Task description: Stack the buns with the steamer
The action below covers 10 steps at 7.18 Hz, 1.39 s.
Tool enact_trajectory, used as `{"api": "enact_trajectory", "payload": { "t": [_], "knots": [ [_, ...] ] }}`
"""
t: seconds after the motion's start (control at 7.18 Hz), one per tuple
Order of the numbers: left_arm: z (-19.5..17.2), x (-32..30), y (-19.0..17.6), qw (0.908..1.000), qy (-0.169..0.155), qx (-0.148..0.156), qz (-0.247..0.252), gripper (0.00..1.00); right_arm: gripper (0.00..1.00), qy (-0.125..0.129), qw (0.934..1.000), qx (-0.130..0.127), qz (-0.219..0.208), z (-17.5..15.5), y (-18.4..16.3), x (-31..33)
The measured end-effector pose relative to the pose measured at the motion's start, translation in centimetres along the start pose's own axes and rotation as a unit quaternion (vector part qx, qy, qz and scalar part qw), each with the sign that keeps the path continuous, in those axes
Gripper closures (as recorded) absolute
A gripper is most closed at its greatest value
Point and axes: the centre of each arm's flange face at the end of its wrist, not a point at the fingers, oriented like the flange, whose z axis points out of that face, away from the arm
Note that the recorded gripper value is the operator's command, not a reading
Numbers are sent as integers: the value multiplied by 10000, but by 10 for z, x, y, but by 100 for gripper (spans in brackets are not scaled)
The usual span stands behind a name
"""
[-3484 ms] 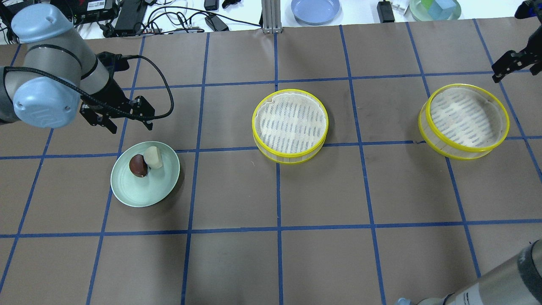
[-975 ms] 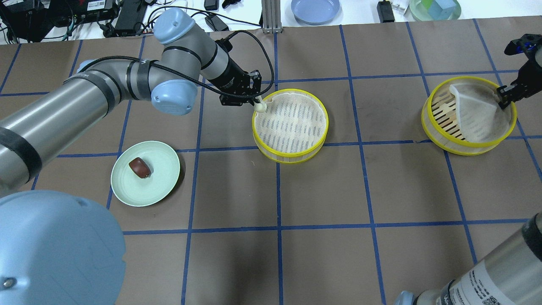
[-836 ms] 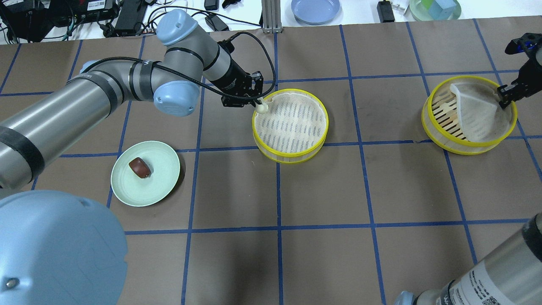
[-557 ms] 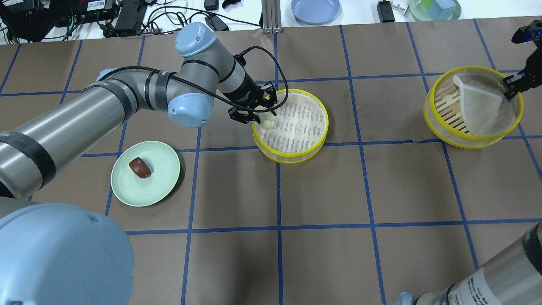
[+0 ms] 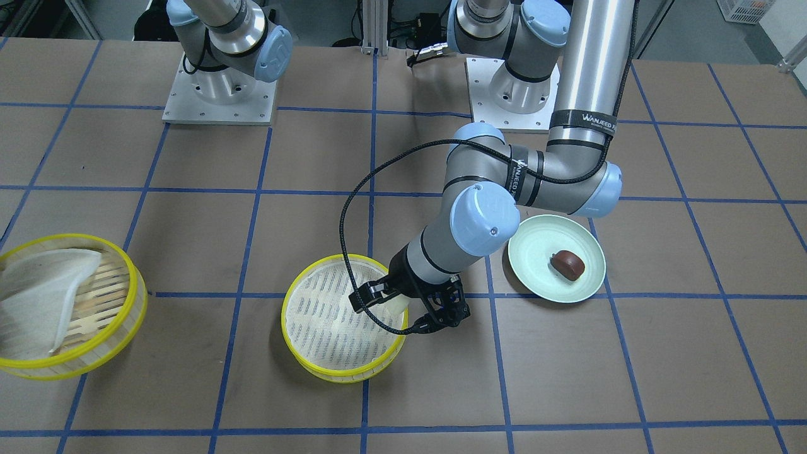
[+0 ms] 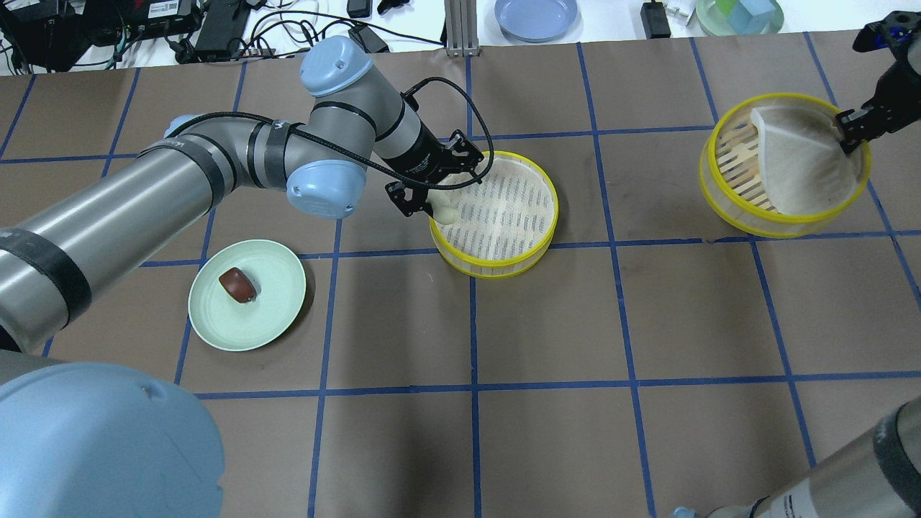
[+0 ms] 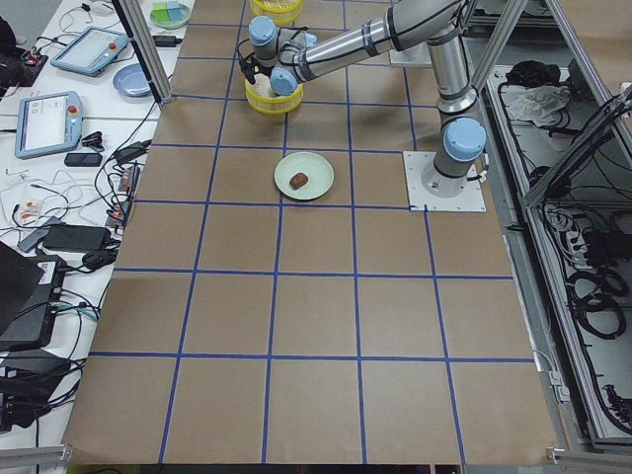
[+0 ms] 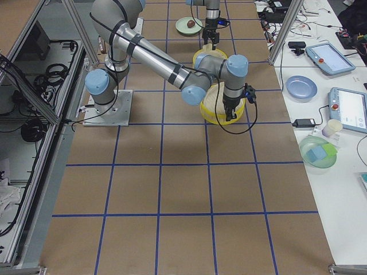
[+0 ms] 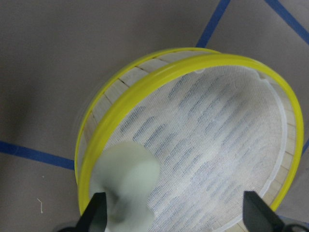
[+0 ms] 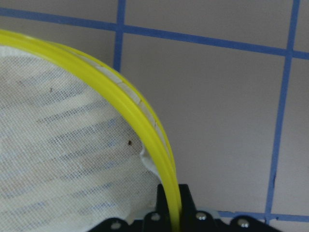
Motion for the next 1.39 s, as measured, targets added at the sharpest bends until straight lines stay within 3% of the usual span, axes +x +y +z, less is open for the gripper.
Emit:
{"api": "enact_trajectory", "payload": {
  "t": [0.28, 0.42, 0.56, 0.84, 1.11, 1.39],
  "knots": [
    [-7, 2, 0, 10000, -2, 67, -33, 0, 100, -17, 9999, 32, 139, -12, -13, -55],
    [-27, -6, -14, 9996, -66, 273, 57, 0, 100, -39, 9997, 46, 256, -16, -18, -85],
    [-56, -27, -36, 9979, -292, 525, 239, 0, 100, -64, 9986, 61, 512, -19, -23, -115],
    [-117, -90, -72, 9850, -1335, 789, 762, 0, 100, -174, 9961, 42, 862, -24, -28, -183],
    [-157, -162, -99, 9745, -2048, 537, 739, 0, 100, -294, 9925, -41, 1188, -28, -27, -254],
    [-154, -231, -109, 9728, -2298, -156, 240, 0, 100, -437, 9912, -126, 1241, -26, -24, -302]
  ]
}}
